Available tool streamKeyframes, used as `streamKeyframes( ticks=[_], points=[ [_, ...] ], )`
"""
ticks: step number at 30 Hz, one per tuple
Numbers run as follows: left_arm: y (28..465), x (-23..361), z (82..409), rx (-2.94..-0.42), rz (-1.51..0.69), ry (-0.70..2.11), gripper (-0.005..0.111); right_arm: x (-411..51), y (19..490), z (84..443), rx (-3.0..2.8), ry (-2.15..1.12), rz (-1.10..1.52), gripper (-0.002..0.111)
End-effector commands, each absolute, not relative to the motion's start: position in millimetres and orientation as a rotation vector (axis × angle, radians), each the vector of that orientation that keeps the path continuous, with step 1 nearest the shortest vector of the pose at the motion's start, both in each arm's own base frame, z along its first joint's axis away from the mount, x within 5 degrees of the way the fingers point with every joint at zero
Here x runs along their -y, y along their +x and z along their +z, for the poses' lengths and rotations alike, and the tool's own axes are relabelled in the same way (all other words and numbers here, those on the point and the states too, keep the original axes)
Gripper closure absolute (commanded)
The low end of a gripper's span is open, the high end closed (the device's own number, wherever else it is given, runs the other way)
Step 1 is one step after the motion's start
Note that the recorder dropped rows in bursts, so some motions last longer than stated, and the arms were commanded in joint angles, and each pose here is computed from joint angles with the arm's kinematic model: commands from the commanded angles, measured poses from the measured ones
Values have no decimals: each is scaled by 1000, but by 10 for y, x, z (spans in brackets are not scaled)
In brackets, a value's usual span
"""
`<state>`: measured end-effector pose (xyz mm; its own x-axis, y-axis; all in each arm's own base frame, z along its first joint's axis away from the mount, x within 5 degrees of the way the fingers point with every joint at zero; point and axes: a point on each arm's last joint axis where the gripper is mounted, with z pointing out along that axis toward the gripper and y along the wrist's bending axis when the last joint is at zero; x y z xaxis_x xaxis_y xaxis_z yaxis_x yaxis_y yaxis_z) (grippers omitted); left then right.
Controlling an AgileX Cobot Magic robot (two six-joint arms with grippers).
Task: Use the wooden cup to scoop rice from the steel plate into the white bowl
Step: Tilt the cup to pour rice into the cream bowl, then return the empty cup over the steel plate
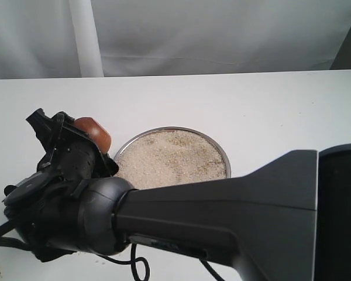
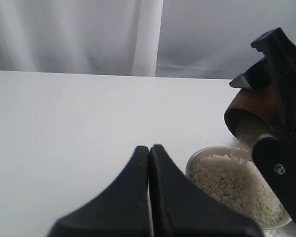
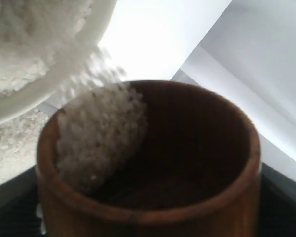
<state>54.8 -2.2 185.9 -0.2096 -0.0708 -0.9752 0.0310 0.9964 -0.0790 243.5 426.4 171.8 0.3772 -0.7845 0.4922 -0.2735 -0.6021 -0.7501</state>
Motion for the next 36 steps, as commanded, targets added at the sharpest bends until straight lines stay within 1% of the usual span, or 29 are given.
streamKeyframes(
  ticks=[1, 10, 28, 32, 36],
  points=[
    [546, 26, 1874, -1770, -102, -30, 107, -4280, 2420, 1791, -885, -2052, -1229, 108],
    [546, 26, 1874, -1770, -102, -30, 107, -4285, 2403, 1826, -783, -2084, -1327, 108],
    [546, 26, 1874, -1770, -104, -32, 107, -4331, 2365, 1892, -638, -2074, -1430, 108],
    [546, 26, 1874, -1770, -104, -32, 107, -4312, 2362, 1873, -767, -2028, -1365, 108],
    [546, 26, 1874, -1770, -102, -30, 107, -4258, 2354, 1893, -1102, -1875, -1151, 108]
  ],
)
